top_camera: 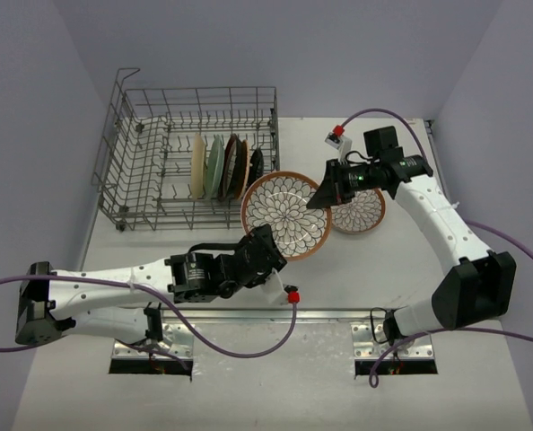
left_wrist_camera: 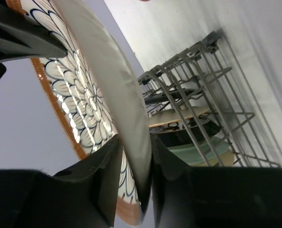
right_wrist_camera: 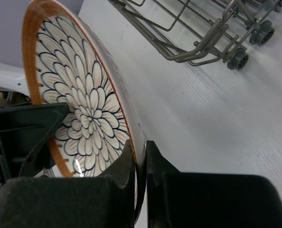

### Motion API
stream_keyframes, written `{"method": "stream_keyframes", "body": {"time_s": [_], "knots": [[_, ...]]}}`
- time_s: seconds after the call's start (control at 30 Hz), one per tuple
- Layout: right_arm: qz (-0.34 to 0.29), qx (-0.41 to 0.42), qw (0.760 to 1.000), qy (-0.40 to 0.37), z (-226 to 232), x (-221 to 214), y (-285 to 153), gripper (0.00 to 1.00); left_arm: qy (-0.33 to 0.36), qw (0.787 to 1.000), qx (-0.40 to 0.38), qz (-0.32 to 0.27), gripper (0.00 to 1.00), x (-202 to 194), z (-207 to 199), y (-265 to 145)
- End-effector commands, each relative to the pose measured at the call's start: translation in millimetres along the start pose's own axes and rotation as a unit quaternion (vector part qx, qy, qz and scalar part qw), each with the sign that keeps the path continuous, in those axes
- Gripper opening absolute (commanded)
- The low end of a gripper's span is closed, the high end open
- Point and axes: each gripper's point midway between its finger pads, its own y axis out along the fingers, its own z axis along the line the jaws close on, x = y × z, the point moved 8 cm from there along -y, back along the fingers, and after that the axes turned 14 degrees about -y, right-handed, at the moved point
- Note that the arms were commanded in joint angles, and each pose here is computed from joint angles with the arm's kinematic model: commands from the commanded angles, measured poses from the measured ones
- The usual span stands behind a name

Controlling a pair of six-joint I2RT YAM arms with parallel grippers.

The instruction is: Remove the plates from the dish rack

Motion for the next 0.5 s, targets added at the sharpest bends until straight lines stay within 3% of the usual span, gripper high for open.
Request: {"method": "stream_keyframes", "body": {"time_s": [0.0, 0.07, 0.13, 0.17, 0.27, 0.33, 0.47], "knots": [[-0.008, -0.031, 0.999, -0.044, -1.3, 4.1, -5.0, 0.0, -0.092, 0.984, 0.153, -0.01, 0.45, -6.0, 49.0, -31.4], [-0.017, -0.036, 0.999, -0.03, -5.1, 6.0, -11.2, 0.0, -0.098, 0.983, 0.158, -0.007, 0.57, -7.8, 48.6, -33.3], [-0.039, -0.04, 0.998, -0.004, -15.8, 10.1, -25.4, 0.0, -0.116, 0.978, 0.173, -0.005, 0.86, -10.8, 53.2, -38.0], [-0.048, -0.04, 0.998, 0.005, -19.7, 12.8, -31.3, 0.0, -0.129, 0.976, 0.178, -0.003, 0.92, -11.9, 54.8, -39.8], [-0.077, -0.052, 0.995, 0.044, -43.3, 15.6, -55.2, 0.0, -0.182, 0.963, 0.199, -0.005, 1.0, -17.5, 70.2, -47.3], [-0.095, -0.083, 0.99, 0.064, -65.6, 12.9, -75.3, 0.0, -0.236, 0.945, 0.225, -0.003, 1.0, -27.5, 93.7, -56.6], [-0.11, -0.141, 0.98, 0.084, -99.0, 0.7, -102.3, 0.0, -0.351, 0.894, 0.276, 0.033, 1.0, -58.7, 139.7, -68.9]]}}
